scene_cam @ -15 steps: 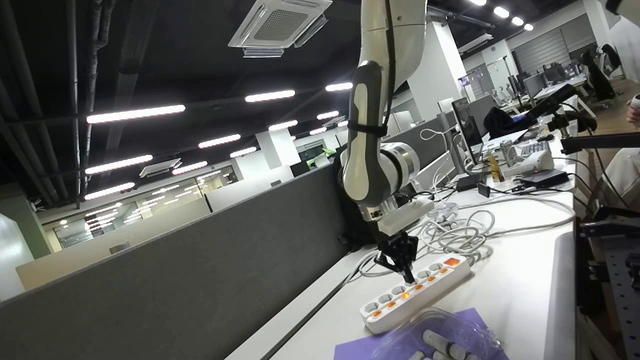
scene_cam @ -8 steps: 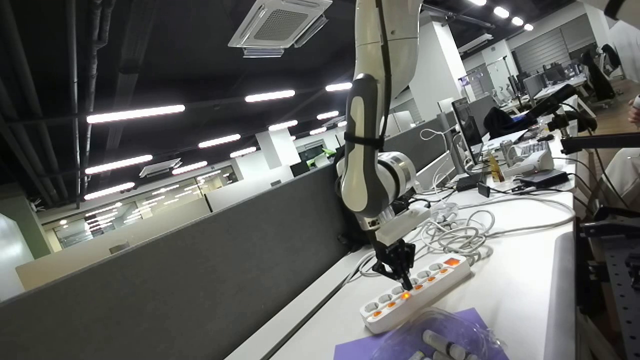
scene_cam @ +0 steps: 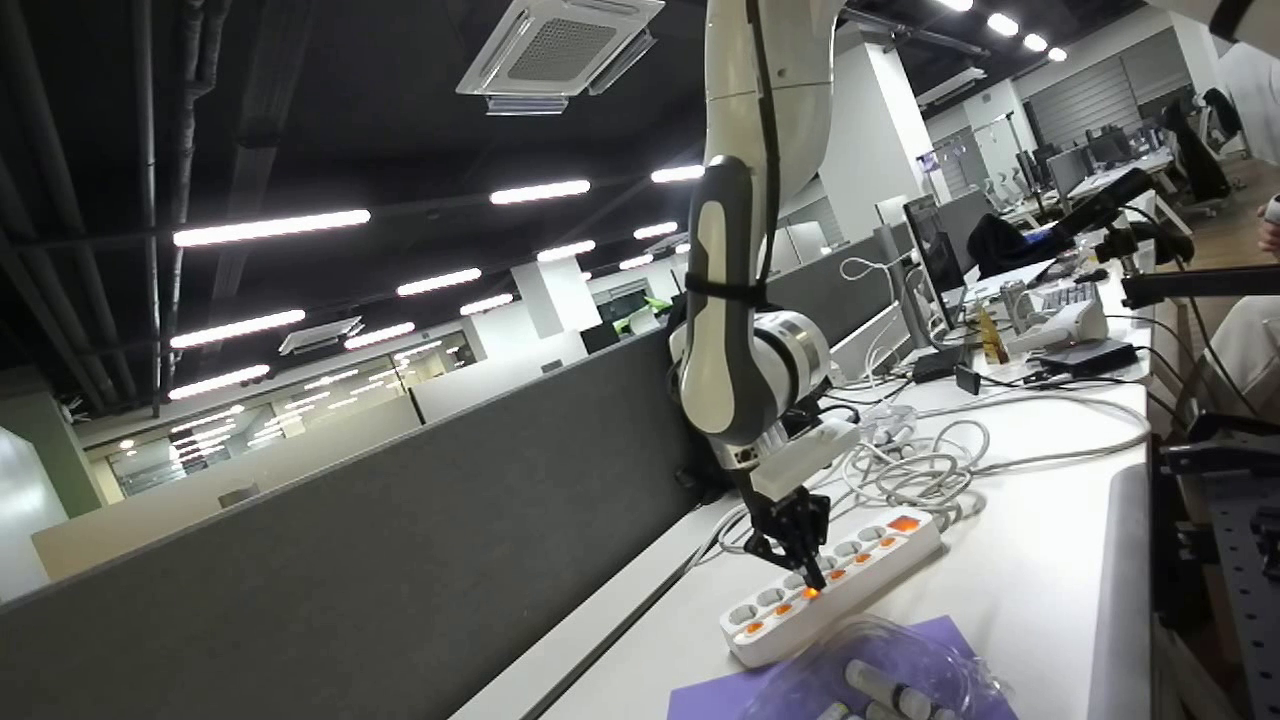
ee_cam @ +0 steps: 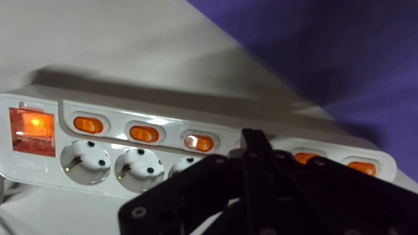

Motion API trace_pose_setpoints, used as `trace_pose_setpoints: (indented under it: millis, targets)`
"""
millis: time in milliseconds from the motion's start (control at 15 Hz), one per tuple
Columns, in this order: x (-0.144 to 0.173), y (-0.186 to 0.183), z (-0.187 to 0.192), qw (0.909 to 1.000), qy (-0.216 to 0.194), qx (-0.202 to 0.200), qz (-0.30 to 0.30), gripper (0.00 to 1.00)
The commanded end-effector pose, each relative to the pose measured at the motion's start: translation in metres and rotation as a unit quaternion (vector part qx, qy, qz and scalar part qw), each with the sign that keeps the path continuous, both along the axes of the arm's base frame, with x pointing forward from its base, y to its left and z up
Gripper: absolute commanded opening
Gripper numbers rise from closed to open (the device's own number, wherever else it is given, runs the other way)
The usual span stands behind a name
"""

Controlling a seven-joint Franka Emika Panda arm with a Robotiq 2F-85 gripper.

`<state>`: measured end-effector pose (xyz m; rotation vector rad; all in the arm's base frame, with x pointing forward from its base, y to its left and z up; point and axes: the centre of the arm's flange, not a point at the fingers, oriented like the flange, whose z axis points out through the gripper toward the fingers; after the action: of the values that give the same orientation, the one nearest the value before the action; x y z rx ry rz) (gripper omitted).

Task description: Press the third switch from the left on the extension cord.

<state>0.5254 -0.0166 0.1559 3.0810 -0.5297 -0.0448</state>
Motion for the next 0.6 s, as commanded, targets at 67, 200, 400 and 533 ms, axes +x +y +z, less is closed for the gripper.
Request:
trace_pose_setpoints:
  millis: [67, 200, 400, 533]
  targets:
    - [0.007, -0.002, -0.004, 0.9998, 0.009, -0.005, -0.016, 0.00]
    - [0.008, -0.004, -0.008, 0.9997, 0.017, -0.002, -0.020, 0.00]
    - [0.011, -0.006, -0.011, 0.9993, 0.030, 0.002, -0.023, 0.00]
    - [0.013, -0.007, -0.013, 0.9988, 0.040, 0.006, -0.026, 0.00]
